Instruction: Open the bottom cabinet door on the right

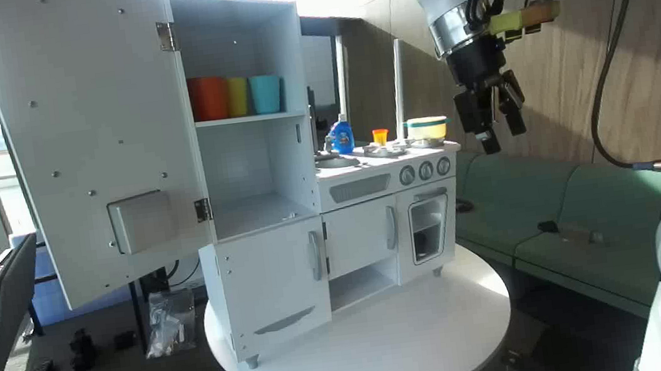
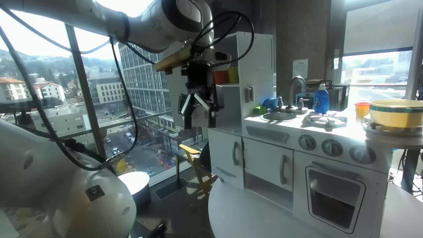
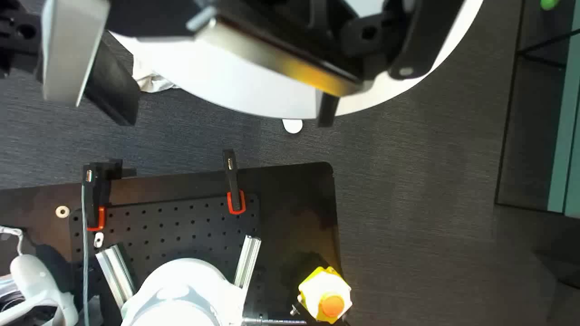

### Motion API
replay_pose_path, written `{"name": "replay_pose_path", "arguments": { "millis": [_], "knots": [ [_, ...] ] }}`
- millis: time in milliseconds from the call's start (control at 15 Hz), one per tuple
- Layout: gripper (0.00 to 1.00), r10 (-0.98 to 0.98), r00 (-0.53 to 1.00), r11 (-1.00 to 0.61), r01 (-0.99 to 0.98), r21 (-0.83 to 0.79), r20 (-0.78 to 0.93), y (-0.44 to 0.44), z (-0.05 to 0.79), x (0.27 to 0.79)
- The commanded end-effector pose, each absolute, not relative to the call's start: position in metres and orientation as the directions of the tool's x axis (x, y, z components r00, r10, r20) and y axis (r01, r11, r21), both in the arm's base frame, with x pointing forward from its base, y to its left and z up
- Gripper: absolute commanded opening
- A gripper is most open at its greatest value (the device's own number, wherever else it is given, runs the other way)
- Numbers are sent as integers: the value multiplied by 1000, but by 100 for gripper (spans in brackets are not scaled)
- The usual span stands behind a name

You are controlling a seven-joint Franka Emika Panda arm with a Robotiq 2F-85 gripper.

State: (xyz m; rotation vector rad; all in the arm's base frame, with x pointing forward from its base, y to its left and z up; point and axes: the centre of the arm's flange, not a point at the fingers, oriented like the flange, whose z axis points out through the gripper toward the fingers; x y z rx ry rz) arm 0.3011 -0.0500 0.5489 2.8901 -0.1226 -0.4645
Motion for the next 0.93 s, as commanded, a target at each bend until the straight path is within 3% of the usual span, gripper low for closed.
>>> {"name": "replay_pose_path", "arguments": {
  "millis": [0, 533, 867],
  "knots": [
    [100, -115, 948, -974, -49, 221, -298, -50, 550, 301],
    [100, -106, 955, -974, -43, 223, -277, -52, 544, 306],
    [100, -43, 992, -978, -18, 206, -118, -76, 481, 348]
  ]
}}
